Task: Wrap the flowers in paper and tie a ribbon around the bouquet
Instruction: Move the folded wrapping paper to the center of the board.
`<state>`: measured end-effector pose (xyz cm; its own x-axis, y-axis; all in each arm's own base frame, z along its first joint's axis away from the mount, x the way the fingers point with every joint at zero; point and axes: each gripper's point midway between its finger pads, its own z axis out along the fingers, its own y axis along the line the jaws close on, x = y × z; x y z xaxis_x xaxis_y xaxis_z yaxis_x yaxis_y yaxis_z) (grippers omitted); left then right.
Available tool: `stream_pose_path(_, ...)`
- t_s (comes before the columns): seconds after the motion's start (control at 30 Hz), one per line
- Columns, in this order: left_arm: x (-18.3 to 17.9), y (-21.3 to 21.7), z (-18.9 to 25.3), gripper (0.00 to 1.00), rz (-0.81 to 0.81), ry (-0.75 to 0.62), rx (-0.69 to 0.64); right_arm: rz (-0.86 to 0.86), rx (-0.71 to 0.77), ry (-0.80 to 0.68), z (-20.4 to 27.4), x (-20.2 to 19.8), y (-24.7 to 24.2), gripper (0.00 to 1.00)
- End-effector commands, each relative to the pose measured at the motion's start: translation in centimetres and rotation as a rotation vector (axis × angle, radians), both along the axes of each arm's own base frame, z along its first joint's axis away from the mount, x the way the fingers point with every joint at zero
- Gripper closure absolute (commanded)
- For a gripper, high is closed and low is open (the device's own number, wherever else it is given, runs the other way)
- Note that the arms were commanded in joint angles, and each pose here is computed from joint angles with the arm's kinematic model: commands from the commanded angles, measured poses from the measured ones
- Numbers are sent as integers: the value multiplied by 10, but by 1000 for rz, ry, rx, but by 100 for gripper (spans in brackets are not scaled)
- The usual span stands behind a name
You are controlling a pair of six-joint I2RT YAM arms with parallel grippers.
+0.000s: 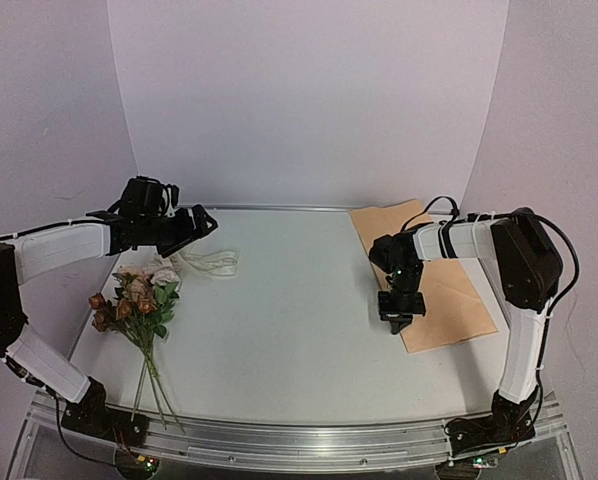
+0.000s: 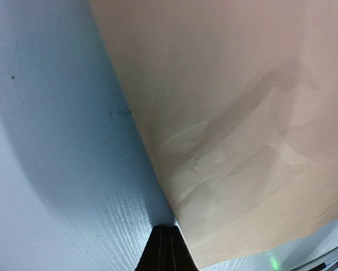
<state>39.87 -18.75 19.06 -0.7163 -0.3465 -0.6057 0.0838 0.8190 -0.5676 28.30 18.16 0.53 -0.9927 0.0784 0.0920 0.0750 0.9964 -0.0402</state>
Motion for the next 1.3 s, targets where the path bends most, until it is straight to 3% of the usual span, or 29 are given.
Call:
stream_pose_path(0.0, 9, -4, 10, 0, 10, -27, -45, -6, 98, -1, 23, -5, 23, 100)
stream_pose_path(0.17, 8, -7, 7, 0, -4, -20, -58, 11, 22, -71, 44, 8, -1, 96)
stream_pose_path(0.37, 9, -12, 8, 0, -26, -19, -74, -130, -6, -119, 49, 43, -56, 28)
stream_pose_path(0.5, 10, -18, 7, 0, -50, -6, -93, -238, 68, -136, 40, 69, -69, 4)
stream_pose_path(0.83, 10, -24, 9, 0, -67, -5, -132, -403, 254, -126, -2, 96, -52, 2)
stream_pose_path(1.03, 6, -22, 7, 0, -58, 5, -139, -474, 295, -96, -24, 78, -41, 2)
stream_pose_path(1.27, 2, -20, 4, 0, -45, 20, -149, -374, 267, -61, -34, 34, 1, 2)
